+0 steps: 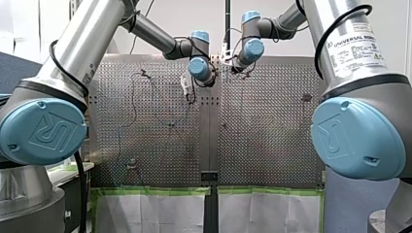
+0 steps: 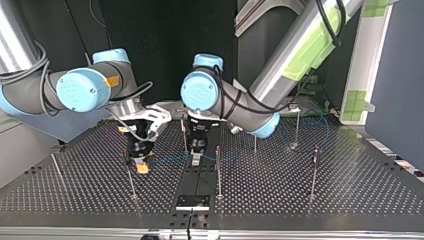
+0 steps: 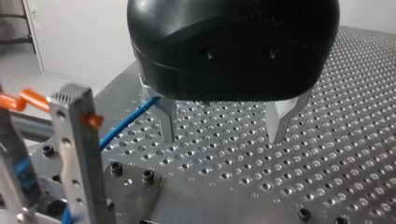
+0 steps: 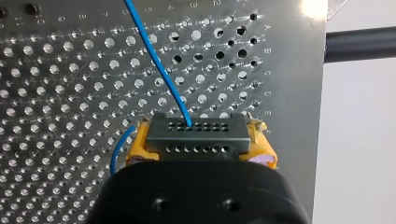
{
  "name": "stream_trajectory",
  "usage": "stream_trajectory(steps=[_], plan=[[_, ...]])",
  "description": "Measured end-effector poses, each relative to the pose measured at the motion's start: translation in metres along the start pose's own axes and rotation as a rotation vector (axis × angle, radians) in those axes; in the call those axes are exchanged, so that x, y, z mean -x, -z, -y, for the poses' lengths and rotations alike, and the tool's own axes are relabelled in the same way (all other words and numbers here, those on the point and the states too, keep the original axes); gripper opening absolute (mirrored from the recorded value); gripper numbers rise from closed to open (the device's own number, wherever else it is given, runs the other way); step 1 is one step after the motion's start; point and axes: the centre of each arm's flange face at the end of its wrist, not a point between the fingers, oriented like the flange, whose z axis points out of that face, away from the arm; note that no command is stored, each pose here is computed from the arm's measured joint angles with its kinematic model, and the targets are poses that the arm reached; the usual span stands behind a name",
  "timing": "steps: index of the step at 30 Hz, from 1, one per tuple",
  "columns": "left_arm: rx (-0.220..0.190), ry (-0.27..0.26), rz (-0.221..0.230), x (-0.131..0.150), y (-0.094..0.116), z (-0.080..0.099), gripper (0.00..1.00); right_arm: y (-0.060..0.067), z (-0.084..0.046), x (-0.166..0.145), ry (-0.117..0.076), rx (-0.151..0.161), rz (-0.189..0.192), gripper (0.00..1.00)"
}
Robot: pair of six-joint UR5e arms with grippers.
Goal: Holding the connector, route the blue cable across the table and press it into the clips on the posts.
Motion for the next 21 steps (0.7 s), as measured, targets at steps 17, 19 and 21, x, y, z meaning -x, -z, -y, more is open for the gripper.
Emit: stream_trajectory(steps=[17,19,21], plan=[[0.090,-0.036,-0.009,-0.007,0.013,0.002,0.00,0.004,0.003,0.016,0.002,-0.004,0.029,0.00],[0.103,-0.044,-0.021,-0.013,0.017,0.002,0.00,0.005,0.003,0.022,0.003,-0.003,0.043,0.00],[0.114,-0.049,-0.027,-0.019,0.021,0.000,0.00,0.007,0.002,0.029,0.003,-0.002,0.056,0.00]])
